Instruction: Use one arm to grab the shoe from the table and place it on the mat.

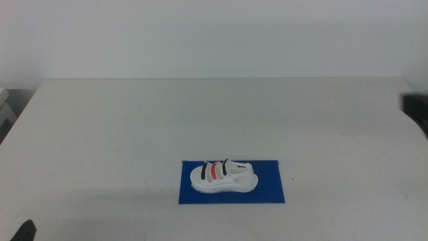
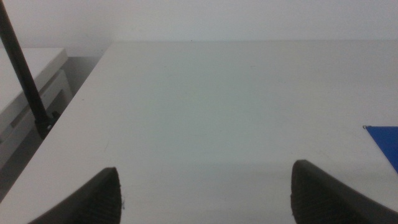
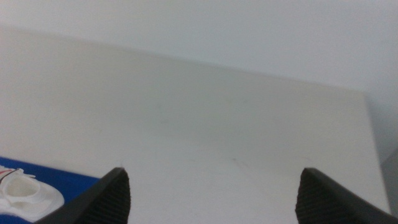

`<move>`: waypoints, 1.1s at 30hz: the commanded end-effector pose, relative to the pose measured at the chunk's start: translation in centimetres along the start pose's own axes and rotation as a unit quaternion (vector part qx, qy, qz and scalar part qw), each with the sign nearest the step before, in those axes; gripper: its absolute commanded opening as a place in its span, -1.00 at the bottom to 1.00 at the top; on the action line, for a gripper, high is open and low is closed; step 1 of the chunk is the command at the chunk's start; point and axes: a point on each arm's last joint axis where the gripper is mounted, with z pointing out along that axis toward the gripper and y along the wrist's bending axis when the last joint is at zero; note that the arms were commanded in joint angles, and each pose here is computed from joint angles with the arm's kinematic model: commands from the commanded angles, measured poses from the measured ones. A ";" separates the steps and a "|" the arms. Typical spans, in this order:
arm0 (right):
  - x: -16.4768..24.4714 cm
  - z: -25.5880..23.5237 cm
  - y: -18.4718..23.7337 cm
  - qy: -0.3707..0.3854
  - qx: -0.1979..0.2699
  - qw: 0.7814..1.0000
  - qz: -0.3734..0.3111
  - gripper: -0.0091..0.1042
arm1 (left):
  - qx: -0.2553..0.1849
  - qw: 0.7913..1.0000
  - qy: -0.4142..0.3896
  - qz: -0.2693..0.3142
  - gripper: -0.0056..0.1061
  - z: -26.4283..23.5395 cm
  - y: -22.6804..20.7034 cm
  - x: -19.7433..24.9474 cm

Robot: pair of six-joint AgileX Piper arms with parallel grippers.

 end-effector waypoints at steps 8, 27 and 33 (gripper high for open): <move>8.0 -6.9 -0.6 -0.176 0.048 0.982 -0.047 0.78 | 0.001 0.999 -0.043 -0.005 0.78 -0.1 0.0 -0.5; 19.3 -4.1 -0.4 -0.152 0.048 0.986 -0.056 0.78 | 0.001 0.999 -0.043 -0.005 0.78 -0.1 0.0 -0.5; 19.4 -3.9 -0.4 -0.152 0.048 0.985 -0.058 0.78 | 0.001 0.999 -0.043 -0.005 0.78 -0.1 0.0 -0.5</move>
